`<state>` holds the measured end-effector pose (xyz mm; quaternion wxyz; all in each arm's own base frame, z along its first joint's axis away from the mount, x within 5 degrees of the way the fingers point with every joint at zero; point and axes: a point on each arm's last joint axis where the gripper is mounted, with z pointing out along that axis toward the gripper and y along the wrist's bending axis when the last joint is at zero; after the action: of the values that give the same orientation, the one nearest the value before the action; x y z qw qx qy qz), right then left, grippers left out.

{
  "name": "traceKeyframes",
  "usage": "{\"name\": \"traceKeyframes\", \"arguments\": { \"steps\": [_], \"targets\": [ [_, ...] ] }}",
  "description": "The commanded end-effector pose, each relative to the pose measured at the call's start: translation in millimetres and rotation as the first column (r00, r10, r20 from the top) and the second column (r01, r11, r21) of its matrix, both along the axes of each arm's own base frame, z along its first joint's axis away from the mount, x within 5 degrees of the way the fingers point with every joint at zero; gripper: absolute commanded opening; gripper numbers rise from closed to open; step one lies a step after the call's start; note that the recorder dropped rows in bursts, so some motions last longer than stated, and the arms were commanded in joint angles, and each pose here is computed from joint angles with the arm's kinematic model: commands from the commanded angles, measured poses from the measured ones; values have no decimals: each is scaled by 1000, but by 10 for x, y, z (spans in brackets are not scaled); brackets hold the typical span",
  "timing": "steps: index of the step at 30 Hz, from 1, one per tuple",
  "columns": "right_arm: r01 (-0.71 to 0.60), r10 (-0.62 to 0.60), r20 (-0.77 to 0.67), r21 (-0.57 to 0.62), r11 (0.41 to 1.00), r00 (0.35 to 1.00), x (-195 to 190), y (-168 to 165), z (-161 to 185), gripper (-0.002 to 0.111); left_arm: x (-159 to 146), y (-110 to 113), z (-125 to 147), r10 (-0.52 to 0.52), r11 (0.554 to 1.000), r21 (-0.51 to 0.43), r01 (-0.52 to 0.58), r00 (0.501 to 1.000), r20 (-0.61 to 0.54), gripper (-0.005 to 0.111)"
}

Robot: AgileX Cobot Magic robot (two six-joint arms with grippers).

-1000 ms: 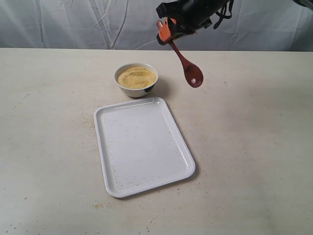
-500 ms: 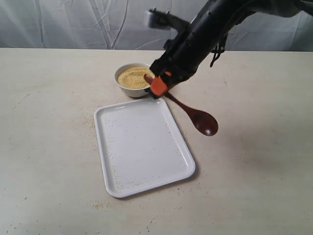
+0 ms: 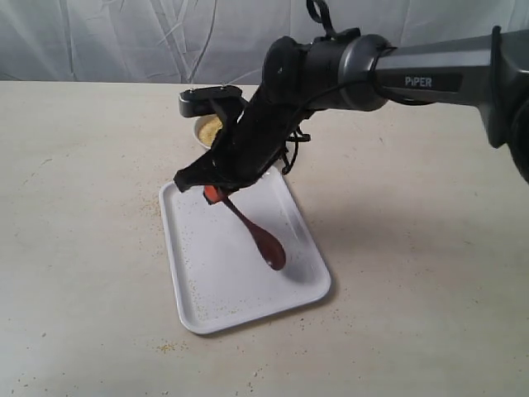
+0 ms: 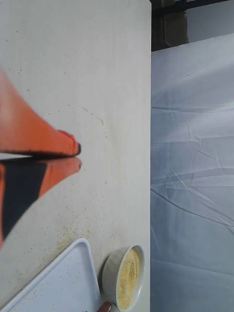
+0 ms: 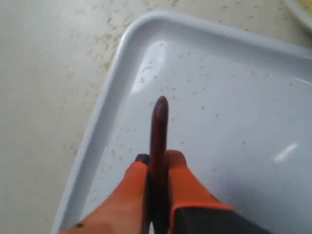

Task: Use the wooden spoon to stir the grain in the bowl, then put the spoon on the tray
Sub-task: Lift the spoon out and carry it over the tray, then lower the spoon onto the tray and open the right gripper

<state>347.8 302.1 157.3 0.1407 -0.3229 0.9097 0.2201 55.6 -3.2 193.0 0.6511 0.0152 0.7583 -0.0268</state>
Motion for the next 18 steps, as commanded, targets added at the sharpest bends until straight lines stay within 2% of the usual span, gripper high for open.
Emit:
{"name": "traceKeyframes", "arguments": {
  "steps": [1,2,5,7,8,12,14,15,17,18],
  "targets": [
    [141,-141,-50,-8,990,989,61,-9,-188,11,-1,2,-9,4,1000,-1,-4,1000,6,0],
    [141,-142,-56,-15,990,988,60,-10,-221,20,-1,2,-9,4,1000,-1,-4,1000,6,0],
    [190,-193,-57,-55,980,980,77,-47,-254,60,-1,2,-9,4,1000,-1,-4,1000,6,0],
    [229,-234,-31,-109,967,972,89,-111,-194,73,-1,2,-9,4,1000,-1,-4,1000,6,0],
    [234,-239,-19,-136,963,971,87,-142,-162,73,-1,2,-9,4,1000,-1,-4,1000,6,0],
    [202,-206,9,-227,953,979,26,-308,163,66,-1,2,-9,4,1000,-1,-4,1000,6,0],
    [102,-105,6,-283,954,994,-36,-449,267,50,-1,2,-9,4,1000,-1,-4,1000,6,0],
    [86,-91,-1,-304,949,996,-43,-530,260,44,-1,2,-9,4,1000,-1,-4,1000,6,0],
    [110,-135,-52,-333,936,990,-69,-751,183,24,-1,2,-9,4,1000,-1,-4,1000,6,0],
    [154,-200,-104,-339,928,974,-102,-981,105,3,-1,2,-9,4,1000,-1,-4,1000,6,0]
  ]
}}
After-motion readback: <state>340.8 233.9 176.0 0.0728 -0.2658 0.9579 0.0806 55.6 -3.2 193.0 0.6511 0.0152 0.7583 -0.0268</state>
